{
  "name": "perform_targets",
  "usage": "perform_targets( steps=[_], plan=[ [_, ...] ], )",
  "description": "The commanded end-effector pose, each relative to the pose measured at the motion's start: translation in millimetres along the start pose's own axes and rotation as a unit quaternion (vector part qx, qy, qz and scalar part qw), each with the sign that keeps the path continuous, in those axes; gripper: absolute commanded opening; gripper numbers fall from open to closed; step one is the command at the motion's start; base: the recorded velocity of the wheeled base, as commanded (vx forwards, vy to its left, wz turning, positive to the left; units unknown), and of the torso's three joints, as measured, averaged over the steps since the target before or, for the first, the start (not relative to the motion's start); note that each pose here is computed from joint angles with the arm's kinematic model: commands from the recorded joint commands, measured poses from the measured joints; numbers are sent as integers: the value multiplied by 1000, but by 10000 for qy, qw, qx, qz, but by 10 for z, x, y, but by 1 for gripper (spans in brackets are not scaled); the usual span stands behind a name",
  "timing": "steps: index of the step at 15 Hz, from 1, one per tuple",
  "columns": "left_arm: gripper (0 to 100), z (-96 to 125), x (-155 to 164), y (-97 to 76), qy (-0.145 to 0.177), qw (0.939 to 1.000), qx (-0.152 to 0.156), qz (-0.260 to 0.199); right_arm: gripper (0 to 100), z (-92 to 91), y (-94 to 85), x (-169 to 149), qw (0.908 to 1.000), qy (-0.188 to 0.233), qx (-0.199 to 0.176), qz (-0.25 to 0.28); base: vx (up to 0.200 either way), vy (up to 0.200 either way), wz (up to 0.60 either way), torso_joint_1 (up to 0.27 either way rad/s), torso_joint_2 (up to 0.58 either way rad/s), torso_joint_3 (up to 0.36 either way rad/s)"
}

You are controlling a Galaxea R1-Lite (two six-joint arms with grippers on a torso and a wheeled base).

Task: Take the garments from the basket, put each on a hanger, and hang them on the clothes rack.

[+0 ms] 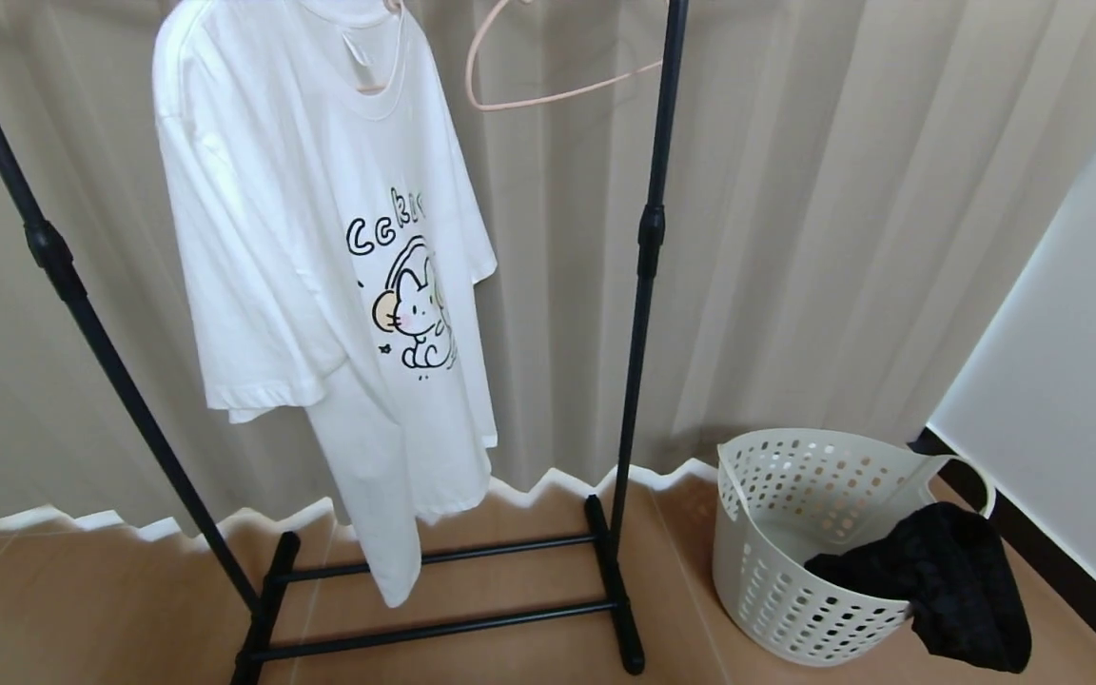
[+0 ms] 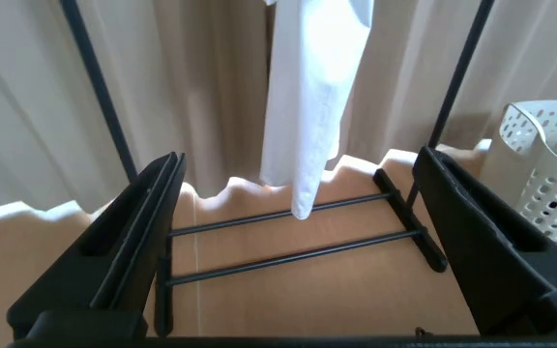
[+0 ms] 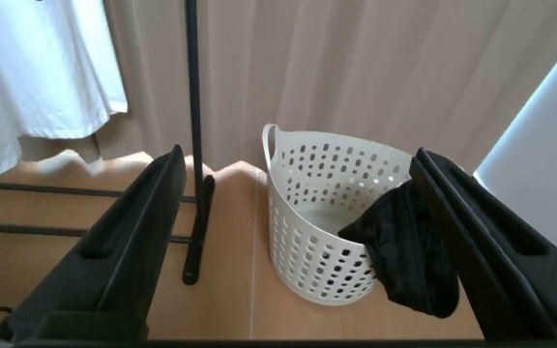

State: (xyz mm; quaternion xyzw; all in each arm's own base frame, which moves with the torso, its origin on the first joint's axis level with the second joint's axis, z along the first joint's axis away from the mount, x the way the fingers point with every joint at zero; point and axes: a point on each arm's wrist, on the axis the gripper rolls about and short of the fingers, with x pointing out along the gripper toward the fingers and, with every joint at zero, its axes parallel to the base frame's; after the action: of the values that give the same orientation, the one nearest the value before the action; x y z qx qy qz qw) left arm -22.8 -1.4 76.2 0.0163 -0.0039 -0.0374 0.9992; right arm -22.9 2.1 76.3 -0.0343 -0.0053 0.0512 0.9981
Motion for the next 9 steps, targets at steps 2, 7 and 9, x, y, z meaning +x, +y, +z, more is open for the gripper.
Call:
perform_targets(
  steps=[2, 7, 9],
  plan=[
    [100, 1, 0, 0, -5, 10000, 0, -1, 100, 0, 0, 0, 10000, -4, -4, 7, 0, 0, -600, 2, 2, 2],
    [100, 3, -1, 0, -5, 10000, 7, -1, 100, 0, 0, 0, 10000, -4, -4, 7, 0, 0, -120, 0, 0, 0],
    [100, 4, 0, 0, 2, 10000, 7, -9, 100, 0, 0, 0, 10000, -4, -4, 7, 0, -200, 0, 0, 2, 7]
  ],
)
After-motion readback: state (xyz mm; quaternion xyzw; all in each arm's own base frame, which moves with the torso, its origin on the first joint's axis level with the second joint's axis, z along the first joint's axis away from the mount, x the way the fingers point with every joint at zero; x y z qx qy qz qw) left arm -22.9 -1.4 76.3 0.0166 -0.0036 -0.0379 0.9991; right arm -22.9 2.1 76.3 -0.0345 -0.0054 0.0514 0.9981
